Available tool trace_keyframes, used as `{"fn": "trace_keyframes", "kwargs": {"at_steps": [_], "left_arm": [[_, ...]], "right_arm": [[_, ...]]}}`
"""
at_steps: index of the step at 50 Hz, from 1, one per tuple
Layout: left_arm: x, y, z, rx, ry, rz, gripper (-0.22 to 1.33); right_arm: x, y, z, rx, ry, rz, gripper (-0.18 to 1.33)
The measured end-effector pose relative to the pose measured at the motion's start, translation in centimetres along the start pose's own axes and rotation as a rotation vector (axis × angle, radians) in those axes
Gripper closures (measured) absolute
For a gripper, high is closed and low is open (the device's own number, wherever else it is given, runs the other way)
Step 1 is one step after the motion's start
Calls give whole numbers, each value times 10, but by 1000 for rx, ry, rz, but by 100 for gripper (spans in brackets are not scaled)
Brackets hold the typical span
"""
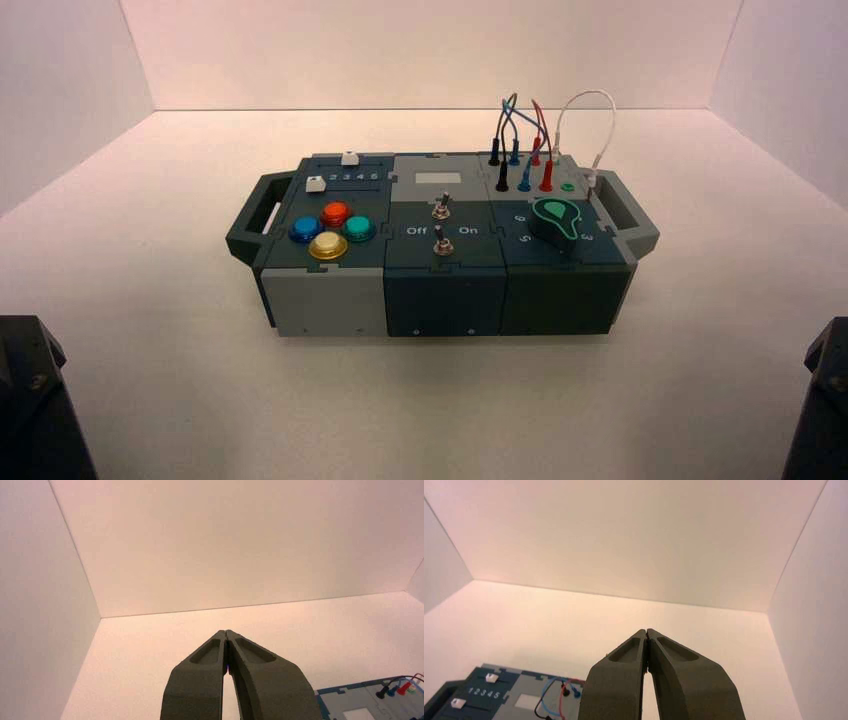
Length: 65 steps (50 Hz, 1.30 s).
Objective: Turn the knob to position 3.
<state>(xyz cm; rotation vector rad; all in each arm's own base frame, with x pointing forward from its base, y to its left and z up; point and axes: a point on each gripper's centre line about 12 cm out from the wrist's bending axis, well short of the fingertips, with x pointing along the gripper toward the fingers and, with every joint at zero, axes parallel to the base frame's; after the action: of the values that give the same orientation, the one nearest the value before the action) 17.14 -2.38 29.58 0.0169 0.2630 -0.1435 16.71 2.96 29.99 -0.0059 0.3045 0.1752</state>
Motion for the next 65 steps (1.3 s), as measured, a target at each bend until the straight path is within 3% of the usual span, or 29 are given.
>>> {"fn": "trace_keyframes", "kwargs": {"at_steps": [34, 49, 57, 65], "left_arm": [[2, 0, -3, 0, 20, -1, 127], [11, -6, -14, 6, 107, -36, 127], [15, -18, -23, 21, 195, -96, 127], [19, -34, -34, 54, 294, -174, 127]], "right_arm": [[6, 1, -7, 15, 64, 6, 130], [23, 4, -34, 69, 335, 30, 130], [32, 10, -43, 108, 501, 57, 130], [36, 13, -44, 132, 588, 79, 130]]}}
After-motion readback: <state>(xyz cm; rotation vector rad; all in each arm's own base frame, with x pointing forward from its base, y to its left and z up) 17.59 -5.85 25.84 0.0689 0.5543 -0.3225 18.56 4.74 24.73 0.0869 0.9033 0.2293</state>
